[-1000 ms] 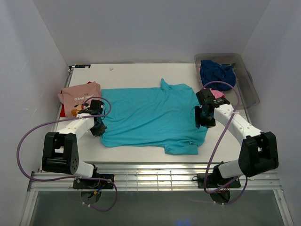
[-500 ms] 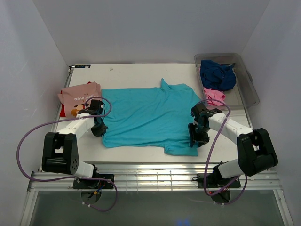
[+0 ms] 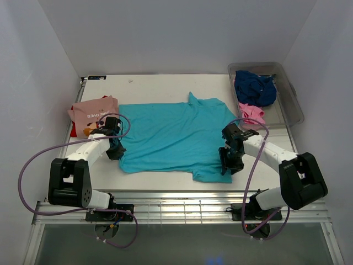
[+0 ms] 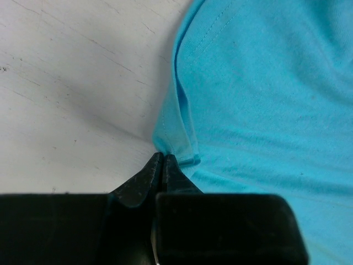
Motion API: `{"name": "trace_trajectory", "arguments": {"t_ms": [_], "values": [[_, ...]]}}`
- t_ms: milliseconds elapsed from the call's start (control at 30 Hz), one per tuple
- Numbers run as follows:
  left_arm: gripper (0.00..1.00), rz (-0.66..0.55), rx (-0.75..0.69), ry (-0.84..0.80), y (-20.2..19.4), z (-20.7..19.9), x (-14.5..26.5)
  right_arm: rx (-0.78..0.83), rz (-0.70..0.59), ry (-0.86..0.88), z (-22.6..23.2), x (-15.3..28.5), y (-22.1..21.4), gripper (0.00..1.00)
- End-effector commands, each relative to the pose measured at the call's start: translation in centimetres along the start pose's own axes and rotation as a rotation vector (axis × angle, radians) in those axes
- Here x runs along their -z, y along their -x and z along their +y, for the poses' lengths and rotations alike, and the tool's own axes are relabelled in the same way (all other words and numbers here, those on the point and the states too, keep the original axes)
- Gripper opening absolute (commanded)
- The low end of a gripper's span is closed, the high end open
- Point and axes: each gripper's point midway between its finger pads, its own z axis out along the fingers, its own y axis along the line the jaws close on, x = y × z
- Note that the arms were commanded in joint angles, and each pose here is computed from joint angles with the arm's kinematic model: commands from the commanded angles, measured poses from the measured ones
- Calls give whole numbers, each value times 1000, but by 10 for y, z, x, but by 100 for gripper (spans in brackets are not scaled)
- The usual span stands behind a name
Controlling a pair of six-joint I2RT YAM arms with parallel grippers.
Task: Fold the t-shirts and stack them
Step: Grap the side of the flattened tshirt closest away from the robot with both arms
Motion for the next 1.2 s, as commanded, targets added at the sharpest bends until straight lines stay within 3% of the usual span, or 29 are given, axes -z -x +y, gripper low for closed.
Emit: {"name": "trace_trajectory", "arguments": {"t_ms": [0,233,533,833,933,967,1033,1167], "values": [[7,-33,10,-25,8,-2,10,-27,18,-11,-2,2,-16,50],[6,-37,6,-34,11,-4,13,-45,37,-26,-5,-4,-23,49],[6,-52,14,-44,14,-5,19,-29,14,-33,-6,-10,-14,40],[3,-45,12,-55,13,-7,19,-12,2,-96,-15,-13,-3,41],[0,-44,11,-56,14,-7,19,-13,-12,-99,-13,-10,2,31],[0,-42,11,-60,13,-8,20,-12,-16,-102,-13,-8,3,19],[0,-45,10,-63,14,-8,21,-14,-26,-111,-13,-1,4,10],[0,-46,11,-66,15,-9,24,-2,-56,-122,-10,19,6,8]]}}
